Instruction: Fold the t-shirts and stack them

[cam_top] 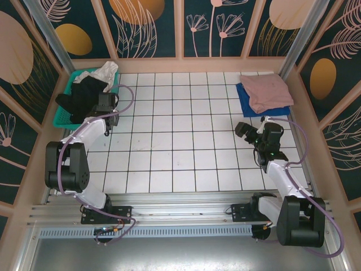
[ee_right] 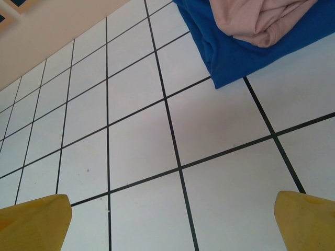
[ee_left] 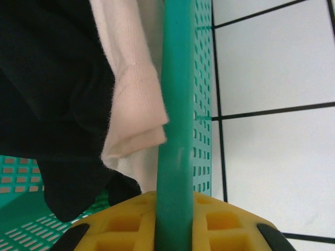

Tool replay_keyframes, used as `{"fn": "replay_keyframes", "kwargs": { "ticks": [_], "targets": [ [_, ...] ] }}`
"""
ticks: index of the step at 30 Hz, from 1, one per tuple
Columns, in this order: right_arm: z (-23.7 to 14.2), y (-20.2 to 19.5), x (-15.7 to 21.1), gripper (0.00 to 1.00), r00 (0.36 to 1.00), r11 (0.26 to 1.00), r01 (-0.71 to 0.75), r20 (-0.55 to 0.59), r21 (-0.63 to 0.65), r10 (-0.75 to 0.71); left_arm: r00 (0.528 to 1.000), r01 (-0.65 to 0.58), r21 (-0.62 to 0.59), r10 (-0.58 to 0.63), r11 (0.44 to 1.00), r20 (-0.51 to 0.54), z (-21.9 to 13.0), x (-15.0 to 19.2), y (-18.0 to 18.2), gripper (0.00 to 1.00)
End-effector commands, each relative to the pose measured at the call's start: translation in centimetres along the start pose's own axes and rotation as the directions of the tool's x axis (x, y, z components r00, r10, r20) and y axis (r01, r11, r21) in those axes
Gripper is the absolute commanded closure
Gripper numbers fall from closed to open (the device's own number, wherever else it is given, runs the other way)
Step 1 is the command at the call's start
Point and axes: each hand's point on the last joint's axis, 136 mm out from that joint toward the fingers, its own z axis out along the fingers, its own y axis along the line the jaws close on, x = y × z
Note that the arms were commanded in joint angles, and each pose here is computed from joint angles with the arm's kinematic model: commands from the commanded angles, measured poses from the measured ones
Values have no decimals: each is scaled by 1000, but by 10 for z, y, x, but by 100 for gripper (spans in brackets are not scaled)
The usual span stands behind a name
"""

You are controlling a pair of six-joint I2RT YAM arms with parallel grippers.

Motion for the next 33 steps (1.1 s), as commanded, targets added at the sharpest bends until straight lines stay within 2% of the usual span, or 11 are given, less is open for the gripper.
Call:
{"fn": "replay_keyframes", "kwargs": {
  "ticks": [1, 4, 6, 9, 14, 19, 22, 25, 28, 31, 33],
  "targets": [
    [-4, 5, -12, 1, 1000, 1000, 24, 12, -5, -24, 991, 99, -79, -92, 992, 93, 1, -24, 27, 95],
    [-5, 9, -13, 1, 1000, 999, 26, 3, -20, -26, 990, 121, -93, -114, 988, 78, 6, -16, 31, 91],
    [-7, 10, -14, 1, 1000, 999, 26, -1, -22, -26, 988, 138, -94, -130, 986, 84, 8, -15, 34, 82],
    [-10, 9, -15, 1, 1000, 1000, 30, -3, -8, -30, 986, 150, -57, -145, 987, 85, 5, -20, 29, 56],
    [-18, 10, -22, 1, 999, 999, 36, 7, 10, -36, 962, 228, 75, -236, 971, 135, -18, -48, 23, 26],
    [-26, 22, -29, 1, 999, 999, 18, 29, -35, -17, 875, 403, 116, -419, 908, 241, -58, -81, 48, 2],
    [-28, 29, -30, 1, 1000, 998, 0, 30, -70, 2, 799, 547, 130, -562, 827, 215, -50, -85, 74, 2],
    [-29, 38, -28, 1, 999, 993, -15, 27, -116, 18, 752, 645, 97, -652, 758, 92, -9, -72, 92, 2],
    [-28, 46, -27, 1, 999, 987, -18, 24, -159, 23, 708, 705, 59, -706, 707, -6, 35, -64, 102, 6],
    [-24, 52, -25, 4, 1000, 983, 0, 13, -186, 2, 648, 759, 128, -759, 639, -56, 63, -76, 107, 12],
    [-21, 55, -23, 6, 1000, 981, 8, -7, -193, -9, 643, 762, 156, -762, 629, -70, 75, -87, 106, 13]
  ]
}}
